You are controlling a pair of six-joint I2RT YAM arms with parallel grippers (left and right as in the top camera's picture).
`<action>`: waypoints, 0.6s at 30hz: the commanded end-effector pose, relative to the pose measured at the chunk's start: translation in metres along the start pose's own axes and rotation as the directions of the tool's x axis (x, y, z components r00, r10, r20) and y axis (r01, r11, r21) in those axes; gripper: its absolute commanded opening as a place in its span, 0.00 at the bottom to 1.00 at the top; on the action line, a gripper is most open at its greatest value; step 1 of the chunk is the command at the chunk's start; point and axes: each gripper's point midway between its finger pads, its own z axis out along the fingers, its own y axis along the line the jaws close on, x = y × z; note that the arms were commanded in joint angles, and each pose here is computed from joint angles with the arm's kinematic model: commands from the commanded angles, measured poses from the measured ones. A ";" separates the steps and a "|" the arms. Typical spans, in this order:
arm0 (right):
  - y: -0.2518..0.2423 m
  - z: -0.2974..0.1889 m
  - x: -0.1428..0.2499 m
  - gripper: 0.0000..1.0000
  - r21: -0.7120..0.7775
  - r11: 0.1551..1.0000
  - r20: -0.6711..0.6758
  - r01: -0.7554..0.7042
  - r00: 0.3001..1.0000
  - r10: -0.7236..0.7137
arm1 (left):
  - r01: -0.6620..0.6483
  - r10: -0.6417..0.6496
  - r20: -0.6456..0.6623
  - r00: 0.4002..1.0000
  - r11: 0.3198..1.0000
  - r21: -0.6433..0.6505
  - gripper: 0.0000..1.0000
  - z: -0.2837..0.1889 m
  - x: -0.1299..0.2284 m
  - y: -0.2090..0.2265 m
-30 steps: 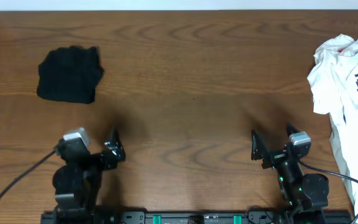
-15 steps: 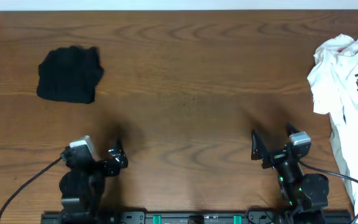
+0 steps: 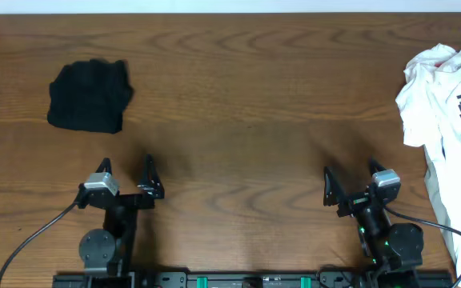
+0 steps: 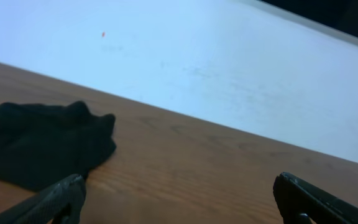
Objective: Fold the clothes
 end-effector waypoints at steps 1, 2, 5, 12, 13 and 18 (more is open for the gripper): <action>-0.003 0.000 0.000 0.99 0.015 1.000 0.002 -0.008 1.000 0.008 | -0.002 0.002 0.014 1.000 1.000 0.008 0.98 0.002 0.004 0.000; -0.003 0.000 0.000 0.99 0.016 1.000 0.002 -0.008 1.000 0.008 | -0.002 0.001 0.011 1.000 1.000 0.008 0.98 0.002 0.007 0.001; -0.003 0.000 0.000 0.99 0.016 1.000 0.002 -0.008 1.000 0.008 | -0.001 0.001 -0.006 1.000 1.000 0.002 0.98 0.004 0.017 0.004; -0.003 0.000 0.000 0.99 0.016 1.000 0.002 -0.008 1.000 0.008 | 0.000 0.000 -0.041 0.999 1.000 -0.010 0.98 0.005 0.029 0.009; -0.003 0.000 0.000 0.99 0.015 1.000 0.002 -0.008 1.000 0.008 | 0.000 -0.001 -0.054 0.999 1.000 -0.014 0.98 0.004 0.032 0.010; -0.003 0.000 0.000 0.99 0.015 1.000 0.002 -0.008 1.000 0.008 | -0.008 0.000 -0.150 0.989 0.999 -0.047 0.98 0.002 0.056 0.018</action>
